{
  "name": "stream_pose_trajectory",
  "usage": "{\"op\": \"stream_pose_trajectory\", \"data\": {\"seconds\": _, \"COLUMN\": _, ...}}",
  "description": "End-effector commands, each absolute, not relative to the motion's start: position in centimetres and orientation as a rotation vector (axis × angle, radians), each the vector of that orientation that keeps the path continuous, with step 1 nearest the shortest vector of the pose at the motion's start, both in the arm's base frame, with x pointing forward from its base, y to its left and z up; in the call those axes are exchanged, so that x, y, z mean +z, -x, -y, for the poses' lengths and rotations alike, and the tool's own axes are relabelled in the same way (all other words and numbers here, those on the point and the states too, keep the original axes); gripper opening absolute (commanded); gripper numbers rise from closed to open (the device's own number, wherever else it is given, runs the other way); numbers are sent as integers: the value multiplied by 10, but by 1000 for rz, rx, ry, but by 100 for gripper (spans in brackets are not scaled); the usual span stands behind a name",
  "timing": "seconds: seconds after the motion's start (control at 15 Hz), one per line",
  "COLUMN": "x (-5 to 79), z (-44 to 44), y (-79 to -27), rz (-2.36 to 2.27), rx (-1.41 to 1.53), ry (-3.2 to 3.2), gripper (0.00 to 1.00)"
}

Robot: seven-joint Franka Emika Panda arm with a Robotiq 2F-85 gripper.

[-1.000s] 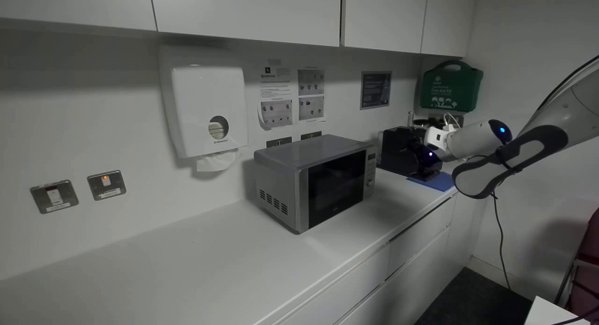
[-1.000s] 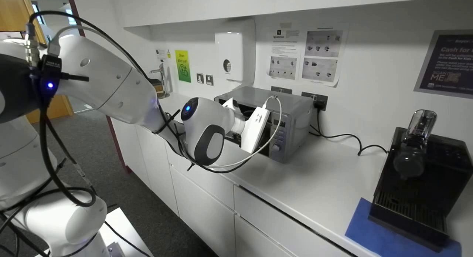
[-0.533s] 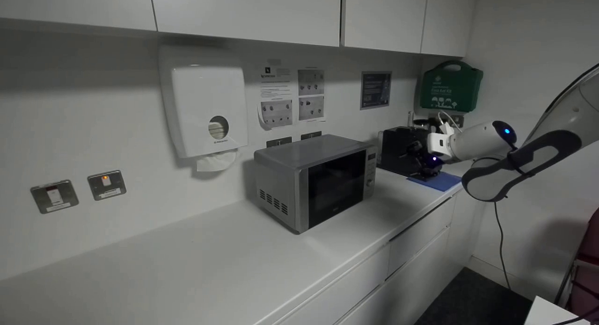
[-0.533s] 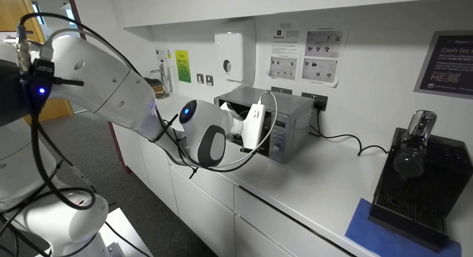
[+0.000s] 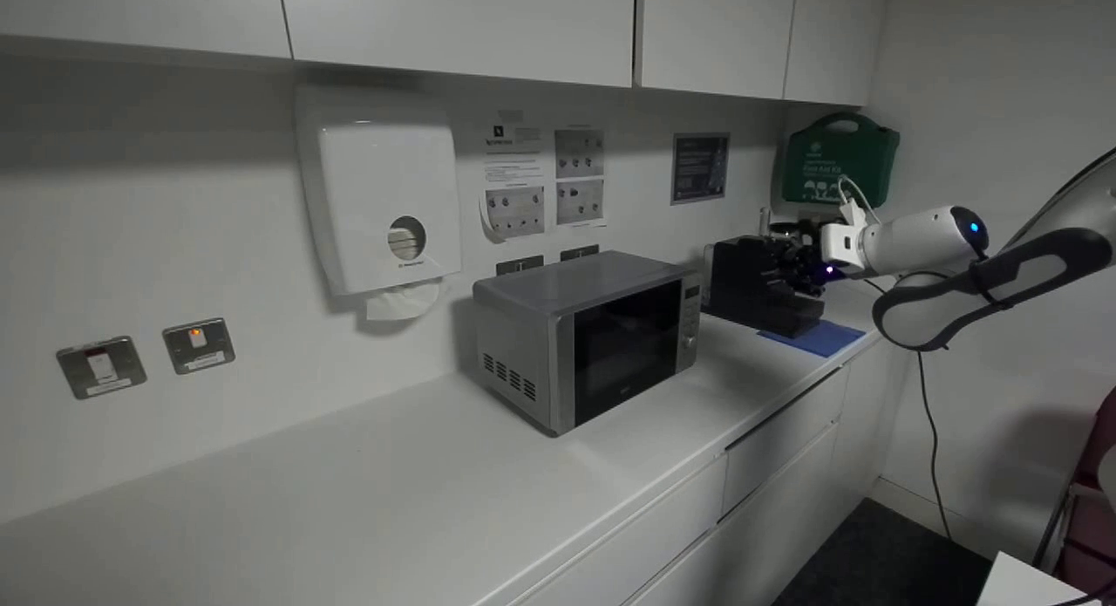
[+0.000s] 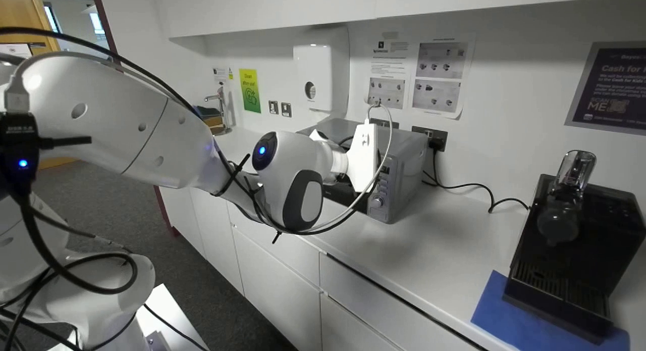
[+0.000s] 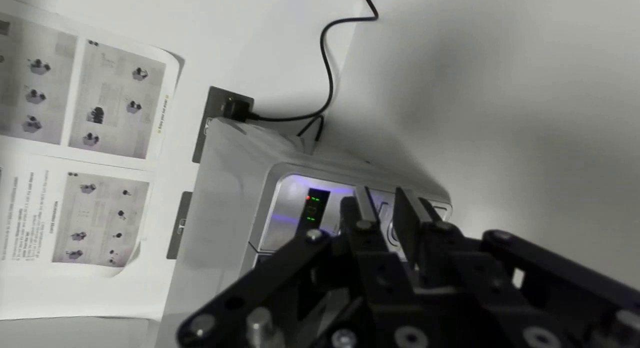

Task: Press a button on the top right side of the microwave

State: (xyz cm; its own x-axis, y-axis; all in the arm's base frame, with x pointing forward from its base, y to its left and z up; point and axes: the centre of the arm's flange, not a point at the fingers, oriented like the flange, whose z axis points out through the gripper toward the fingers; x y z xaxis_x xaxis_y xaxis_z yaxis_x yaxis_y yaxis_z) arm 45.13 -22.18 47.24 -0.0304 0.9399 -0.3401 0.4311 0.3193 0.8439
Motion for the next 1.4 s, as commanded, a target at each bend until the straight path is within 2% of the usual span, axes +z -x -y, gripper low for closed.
{"op": "stream_pose_trajectory", "data": {"seconds": 0.0, "x": 426, "z": 249, "y": -487, "rz": -1575, "rx": 730, "ry": -1167, "gripper": 0}}
{"op": "stream_pose_trajectory", "data": {"seconds": 0.4, "x": 396, "z": 258, "y": -520, "rz": -1619, "rx": 726, "ry": -1158, "gripper": 0}}
{"op": "stream_pose_trajectory", "data": {"seconds": 0.87, "x": 390, "z": 210, "y": -560, "rz": -1643, "rx": 835, "ry": -1155, "gripper": 0}}
{"op": "stream_pose_trajectory", "data": {"seconds": 1.33, "x": 380, "z": 179, "y": -568, "rz": -1689, "rx": 874, "ry": -1228, "gripper": 0}}
